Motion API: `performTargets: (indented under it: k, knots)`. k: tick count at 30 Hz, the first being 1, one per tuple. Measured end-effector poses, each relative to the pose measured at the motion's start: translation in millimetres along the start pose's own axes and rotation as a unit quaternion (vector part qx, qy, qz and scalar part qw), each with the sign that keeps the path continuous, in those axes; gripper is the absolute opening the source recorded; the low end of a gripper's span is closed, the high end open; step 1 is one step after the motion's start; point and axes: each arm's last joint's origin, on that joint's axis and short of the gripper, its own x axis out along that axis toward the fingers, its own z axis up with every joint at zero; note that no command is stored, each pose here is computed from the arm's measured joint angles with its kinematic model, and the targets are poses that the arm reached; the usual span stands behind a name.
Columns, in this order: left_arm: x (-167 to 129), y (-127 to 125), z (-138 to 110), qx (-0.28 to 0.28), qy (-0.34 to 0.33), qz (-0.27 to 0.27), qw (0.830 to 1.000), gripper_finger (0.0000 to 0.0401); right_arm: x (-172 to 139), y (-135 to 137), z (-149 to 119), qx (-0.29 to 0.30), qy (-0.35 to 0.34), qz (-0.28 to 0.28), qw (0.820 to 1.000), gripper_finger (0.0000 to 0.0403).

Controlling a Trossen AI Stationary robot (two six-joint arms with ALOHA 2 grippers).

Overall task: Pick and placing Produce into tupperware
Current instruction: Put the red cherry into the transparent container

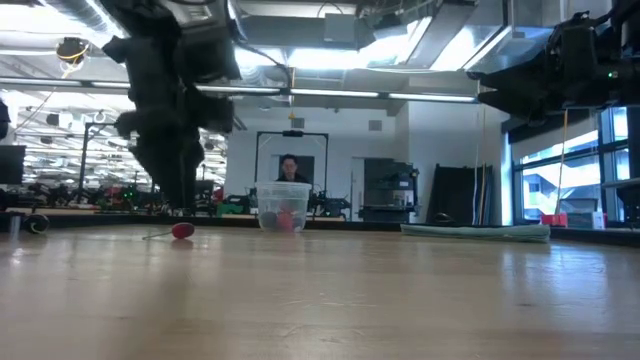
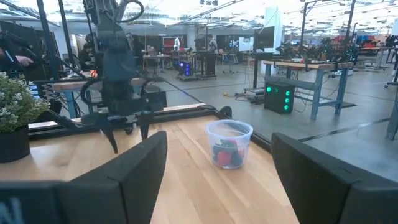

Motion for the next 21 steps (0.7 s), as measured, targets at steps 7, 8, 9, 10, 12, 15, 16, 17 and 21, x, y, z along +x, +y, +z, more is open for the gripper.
performTargets:
  k: [7,8,9,10,12,15,16,17,21]
  knots:
    - [18,0,-1,0.002,0.035,0.005,0.999,0.0318,0,0,0,0.0,0.001,0.0,1.0,0.0288]
    - [20,-1,-1,0.002,0.038,0.006,0.999,0.0318,0,0,0,0.0,0.001,0.0,1.0,0.0288]
    - [21,-1,-1,0.002,0.038,0.006,0.999,0.0317,0,0,0,0.0,0.001,0.0,1.0,0.0288]
    - [23,-1,0,0.001,0.037,0.005,0.999,0.0315,0,0,0,0.0,0.001,0.0,1.0,0.0288]
    - [26,-1,1,0.001,0.033,0.005,0.999,0.0308,0,0,0,0.0,0.001,0.0,1.0,0.0288]
    - [29,-1,2,0.001,0.031,0.005,0.999,0.0296,0,0,0,0.0,0.001,0.0,1.0,0.0288]
    - [29,-1,1,0.002,0.037,0.006,0.999,0.0292,0,0,0,0.0,0.001,0.0,1.0,0.0288]
    - [29,-1,1,0.002,0.038,0.006,0.999,0.0287,0,0,0,0.0,0.001,0.0,1.0,0.0288]
    - [32,0,1,0.0,0.044,0.007,0.999,0.0271,0,0,0,-0.001,0.002,0.0,1.0,0.0288]
